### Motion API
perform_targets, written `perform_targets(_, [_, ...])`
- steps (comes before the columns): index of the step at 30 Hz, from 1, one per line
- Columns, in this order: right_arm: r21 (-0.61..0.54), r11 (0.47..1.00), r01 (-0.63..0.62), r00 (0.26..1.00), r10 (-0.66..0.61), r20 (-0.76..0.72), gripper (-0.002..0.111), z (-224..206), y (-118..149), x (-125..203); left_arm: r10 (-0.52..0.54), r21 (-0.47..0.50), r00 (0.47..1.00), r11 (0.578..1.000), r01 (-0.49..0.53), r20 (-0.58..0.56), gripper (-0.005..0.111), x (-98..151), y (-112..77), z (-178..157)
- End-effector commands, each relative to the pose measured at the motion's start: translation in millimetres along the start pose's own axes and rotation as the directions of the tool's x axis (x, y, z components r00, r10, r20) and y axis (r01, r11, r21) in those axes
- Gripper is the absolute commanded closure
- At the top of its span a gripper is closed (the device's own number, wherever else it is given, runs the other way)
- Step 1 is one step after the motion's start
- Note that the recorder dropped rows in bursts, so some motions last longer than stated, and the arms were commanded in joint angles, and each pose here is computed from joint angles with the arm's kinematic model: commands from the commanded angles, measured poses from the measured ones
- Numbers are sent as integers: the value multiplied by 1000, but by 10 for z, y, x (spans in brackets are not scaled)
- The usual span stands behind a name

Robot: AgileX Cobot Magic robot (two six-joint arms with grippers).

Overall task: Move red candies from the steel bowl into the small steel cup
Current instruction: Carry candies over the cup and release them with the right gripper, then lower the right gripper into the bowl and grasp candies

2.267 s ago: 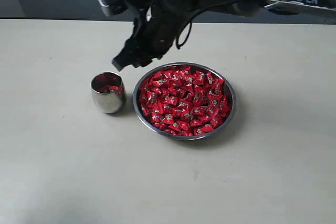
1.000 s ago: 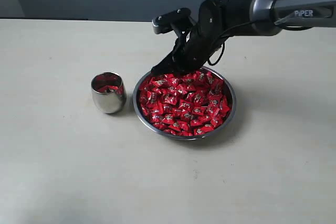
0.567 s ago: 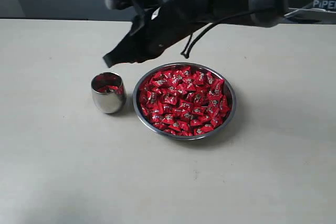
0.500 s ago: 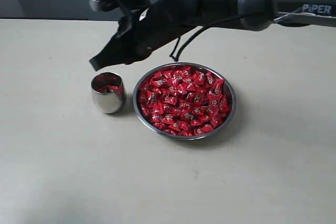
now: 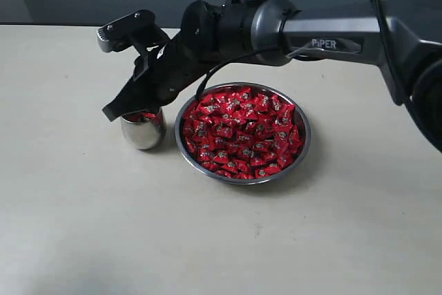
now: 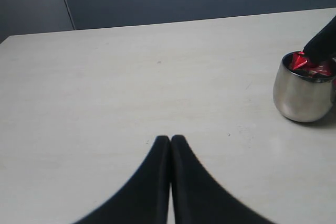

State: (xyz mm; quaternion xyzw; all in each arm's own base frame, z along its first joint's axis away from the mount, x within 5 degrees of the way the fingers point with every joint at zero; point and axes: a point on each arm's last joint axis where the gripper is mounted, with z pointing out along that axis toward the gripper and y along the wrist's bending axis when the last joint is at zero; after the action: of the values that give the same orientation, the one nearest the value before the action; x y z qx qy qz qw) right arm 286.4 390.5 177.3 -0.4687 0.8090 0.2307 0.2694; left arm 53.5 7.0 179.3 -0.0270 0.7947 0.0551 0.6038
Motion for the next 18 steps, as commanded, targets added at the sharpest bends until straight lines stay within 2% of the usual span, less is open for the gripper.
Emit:
perform_targets(1, [-1, 999, 38, 999, -38, -7, 108, -68, 17, -38, 2, 6, 1000, 1000, -2, 19, 106, -33, -2, -12])
perform_targets(5, [-4, 999, 54, 998, -54, -27, 103, -76, 11, -32, 2, 6, 1000, 1000, -2, 19, 106, -33, -2, -12])
perform_targets(8, [0, 998, 63, 998, -63, -30, 83, -76, 7, -30, 2, 6, 1000, 1000, -2, 19, 106, -33, -2, -12])
perform_targets(10, [8, 997, 78, 996, -78, -34, 66, -76, 0, -27, 2, 6, 1000, 1000, -2, 19, 106, -33, -2, -12])
perform_targets(11, [12, 996, 87, 996, -86, -34, 61, -86, -2, -31, 2, 6, 1000, 1000, -2, 19, 106, -33, -2, -12])
perform_targets(14, [36, 994, 107, 994, -107, -26, 64, -199, -3, -89, 2, 6, 1000, 1000, -2, 19, 106, -33, -2, -12])
perform_targets(18, [87, 988, 125, 991, -120, -55, 76, -509, 9, -181, 2, 6, 1000, 1000, -2, 19, 106, -33, -2, -12])
